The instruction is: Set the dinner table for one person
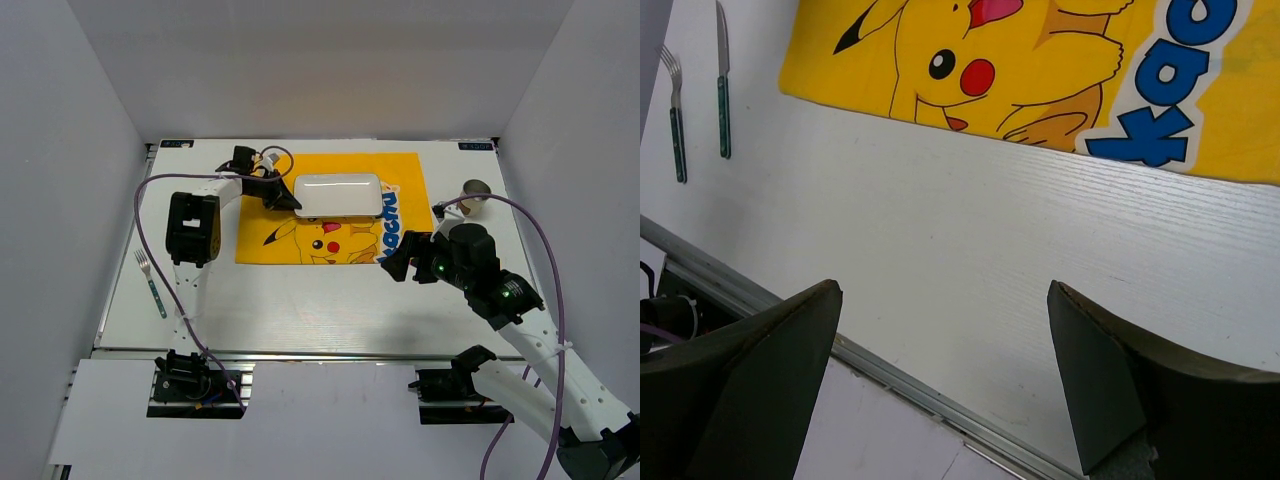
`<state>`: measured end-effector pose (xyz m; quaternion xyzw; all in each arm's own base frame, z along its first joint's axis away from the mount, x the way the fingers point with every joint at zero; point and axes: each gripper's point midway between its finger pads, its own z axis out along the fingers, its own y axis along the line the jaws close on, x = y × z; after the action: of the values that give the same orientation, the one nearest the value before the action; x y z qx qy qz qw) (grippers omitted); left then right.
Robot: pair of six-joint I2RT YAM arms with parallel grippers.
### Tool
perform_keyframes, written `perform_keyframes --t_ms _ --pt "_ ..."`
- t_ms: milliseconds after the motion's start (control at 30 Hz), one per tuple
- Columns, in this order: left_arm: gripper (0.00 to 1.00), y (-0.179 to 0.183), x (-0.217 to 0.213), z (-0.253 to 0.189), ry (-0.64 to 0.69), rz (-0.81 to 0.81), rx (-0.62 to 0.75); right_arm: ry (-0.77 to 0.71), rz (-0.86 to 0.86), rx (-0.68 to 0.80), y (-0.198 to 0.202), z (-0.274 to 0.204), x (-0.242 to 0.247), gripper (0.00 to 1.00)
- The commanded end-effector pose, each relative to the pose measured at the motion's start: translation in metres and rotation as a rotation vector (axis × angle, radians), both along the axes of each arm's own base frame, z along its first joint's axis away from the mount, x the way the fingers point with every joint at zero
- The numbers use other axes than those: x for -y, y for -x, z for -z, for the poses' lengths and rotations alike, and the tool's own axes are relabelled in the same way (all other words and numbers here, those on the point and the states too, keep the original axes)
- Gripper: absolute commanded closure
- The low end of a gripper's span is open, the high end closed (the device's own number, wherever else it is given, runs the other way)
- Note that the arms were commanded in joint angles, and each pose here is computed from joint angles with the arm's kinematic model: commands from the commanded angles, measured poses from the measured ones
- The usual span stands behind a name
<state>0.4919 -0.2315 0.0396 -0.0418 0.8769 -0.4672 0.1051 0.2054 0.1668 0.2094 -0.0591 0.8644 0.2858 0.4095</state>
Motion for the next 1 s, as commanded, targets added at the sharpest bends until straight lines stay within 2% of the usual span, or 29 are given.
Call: perform_keyframes --t_ms 0,367,967 --pt "1.00 -0.009 0.015 -0.108 0.197 0.130 0.230 -0.016 -0.020 0.033 -0.002 -0.006 -0.004 0.11" --pt "1.00 -0.011 0.016 -0.105 0.204 0.159 0.225 -0.019 -0.023 0.030 -0.003 -0.005 -0.005 0.11" --pt "0.99 -0.002 0.022 -0.075 0.167 0.165 0.149 -0.021 -0.026 0.026 -0.001 -0.001 -0.005 0.11"
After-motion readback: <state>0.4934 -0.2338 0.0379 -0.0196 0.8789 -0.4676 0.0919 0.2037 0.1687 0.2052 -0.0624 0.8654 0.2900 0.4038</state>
